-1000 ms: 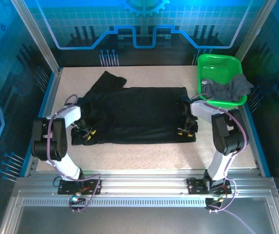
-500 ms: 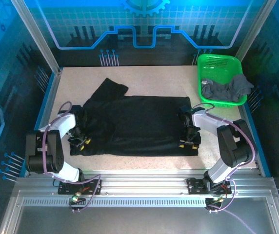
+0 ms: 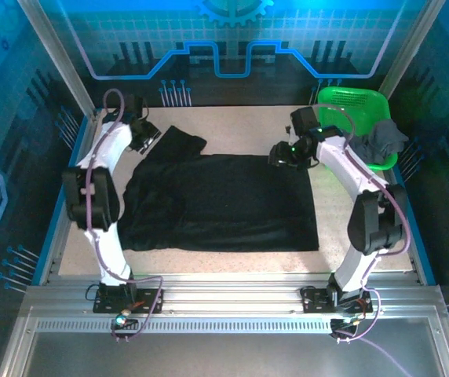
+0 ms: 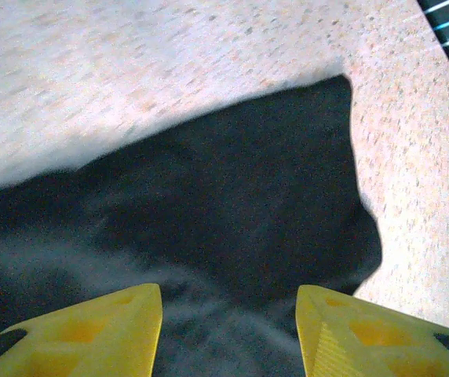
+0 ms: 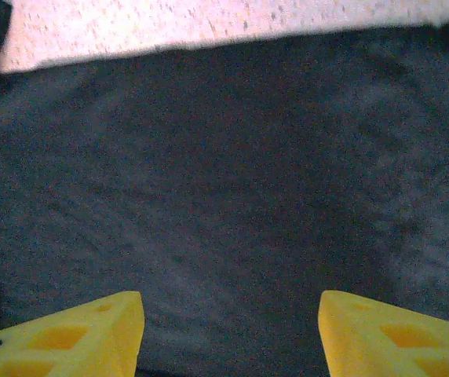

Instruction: Fold and stack the t-shirts

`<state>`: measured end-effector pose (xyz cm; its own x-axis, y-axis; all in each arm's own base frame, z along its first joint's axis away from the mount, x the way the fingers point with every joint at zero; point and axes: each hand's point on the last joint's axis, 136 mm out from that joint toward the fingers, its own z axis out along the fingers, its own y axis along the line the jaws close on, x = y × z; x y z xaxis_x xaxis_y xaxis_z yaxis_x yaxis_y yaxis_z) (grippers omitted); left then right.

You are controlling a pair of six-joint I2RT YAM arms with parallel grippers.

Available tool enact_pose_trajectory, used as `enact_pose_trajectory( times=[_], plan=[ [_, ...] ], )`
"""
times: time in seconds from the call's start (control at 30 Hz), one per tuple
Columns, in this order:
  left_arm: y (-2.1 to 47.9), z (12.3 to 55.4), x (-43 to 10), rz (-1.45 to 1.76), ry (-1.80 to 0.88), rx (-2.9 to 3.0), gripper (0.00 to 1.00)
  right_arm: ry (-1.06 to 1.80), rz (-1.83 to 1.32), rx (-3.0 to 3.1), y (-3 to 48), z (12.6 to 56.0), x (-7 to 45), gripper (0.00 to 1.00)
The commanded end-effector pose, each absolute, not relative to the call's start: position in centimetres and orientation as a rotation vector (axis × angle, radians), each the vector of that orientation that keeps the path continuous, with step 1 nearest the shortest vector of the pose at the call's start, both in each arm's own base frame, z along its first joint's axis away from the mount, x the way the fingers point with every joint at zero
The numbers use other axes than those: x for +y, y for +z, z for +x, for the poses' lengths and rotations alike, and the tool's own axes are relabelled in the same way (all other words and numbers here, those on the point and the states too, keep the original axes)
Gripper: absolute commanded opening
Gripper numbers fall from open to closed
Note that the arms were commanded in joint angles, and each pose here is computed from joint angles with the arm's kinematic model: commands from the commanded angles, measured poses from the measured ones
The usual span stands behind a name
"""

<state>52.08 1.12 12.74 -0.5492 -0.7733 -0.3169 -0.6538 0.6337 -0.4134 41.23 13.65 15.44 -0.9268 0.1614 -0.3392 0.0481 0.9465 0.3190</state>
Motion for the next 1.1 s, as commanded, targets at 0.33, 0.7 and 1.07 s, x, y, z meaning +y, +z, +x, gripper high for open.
enact_pose_trajectory(
  times=[0.33,0.7,1.07],
  plan=[
    [7.1,66.6,2.5,-0.917,-0.383,2.213,0.54,0.504,0.159,2.748,16.8,40.7,15.1,0.61],
    [2.4,66.3,-0.9,-0.888,-0.259,2.36,0.59,0.503,0.21,2.756,15.9,38.4,13.9,0.61],
    [-2.5,60.1,-1.3,-1.06,-0.116,2.621,0.4,0.573,0.235,2.734,15.9,39.5,14.0,0.61]
  ],
)
